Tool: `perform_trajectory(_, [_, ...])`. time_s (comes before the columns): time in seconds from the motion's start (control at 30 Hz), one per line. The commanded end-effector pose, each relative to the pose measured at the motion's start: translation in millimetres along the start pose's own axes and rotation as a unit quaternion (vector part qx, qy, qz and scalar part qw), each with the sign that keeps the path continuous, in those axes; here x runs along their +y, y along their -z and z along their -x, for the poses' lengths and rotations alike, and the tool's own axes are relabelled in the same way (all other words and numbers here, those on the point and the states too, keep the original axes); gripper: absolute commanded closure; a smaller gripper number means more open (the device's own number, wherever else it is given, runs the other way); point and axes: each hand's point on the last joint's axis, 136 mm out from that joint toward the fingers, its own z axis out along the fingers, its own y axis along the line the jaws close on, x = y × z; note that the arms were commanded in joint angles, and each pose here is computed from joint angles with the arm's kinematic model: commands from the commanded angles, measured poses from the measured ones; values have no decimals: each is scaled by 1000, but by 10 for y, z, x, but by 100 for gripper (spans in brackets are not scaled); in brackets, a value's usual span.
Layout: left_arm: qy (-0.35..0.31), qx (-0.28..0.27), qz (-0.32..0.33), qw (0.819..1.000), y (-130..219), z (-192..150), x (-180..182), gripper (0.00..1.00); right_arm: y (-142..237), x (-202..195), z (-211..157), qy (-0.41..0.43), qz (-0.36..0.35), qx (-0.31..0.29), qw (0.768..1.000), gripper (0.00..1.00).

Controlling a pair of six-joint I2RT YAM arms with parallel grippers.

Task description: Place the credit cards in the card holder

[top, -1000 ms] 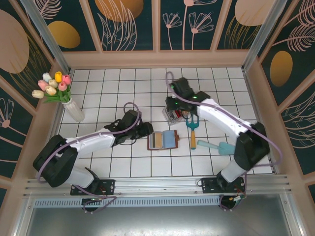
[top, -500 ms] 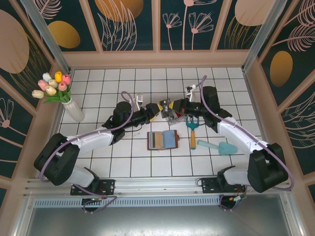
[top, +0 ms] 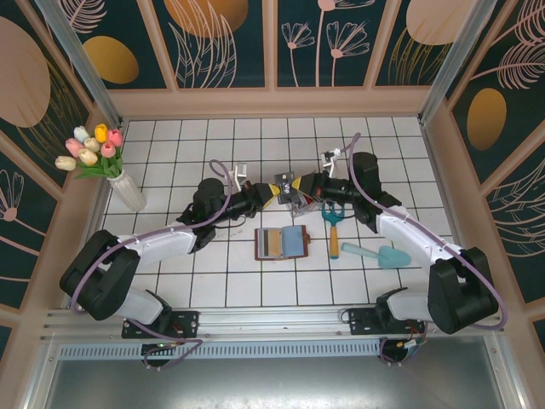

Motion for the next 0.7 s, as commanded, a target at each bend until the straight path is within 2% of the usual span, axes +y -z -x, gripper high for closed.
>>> perform_trajectory(0.0, [-16,4,-31,999,18,-14,-142,97,24,-5,-73,1,6,10,1000,99])
perform_trajectory(0.03, [-15,5,-28,999,20,-24,-115,100,27,-42,-87,1,-1,11,1000,95])
perform_trajectory(0.13, [-14,6,-7,1000,46,-52,6,100,60,-267,-138,0,-59,8,998,86])
perform_trajectory(0.17, [-13,6,6,1000,65,-72,74,100,84,-360,-176,2,-81,8,997,77])
perform_trajectory(0.23, [-9,3,50,999,122,-98,280,100,139,-599,-256,4,-148,7,989,65])
perform_trajectory(0.37, [-13,6,150,989,323,-221,767,100,196,-1043,-572,42,-298,33,953,44])
perform_trajectory(0.47, [-9,17,176,984,420,-321,943,100,133,-1226,-821,66,-360,69,928,32])
perform_trajectory(0.53, [-8,24,187,982,444,-377,1019,100,128,-1328,-900,73,-395,76,913,12])
perform_trajectory(0.67, [-10,39,198,979,408,-491,1101,100,162,-1432,-945,87,-443,67,890,13])
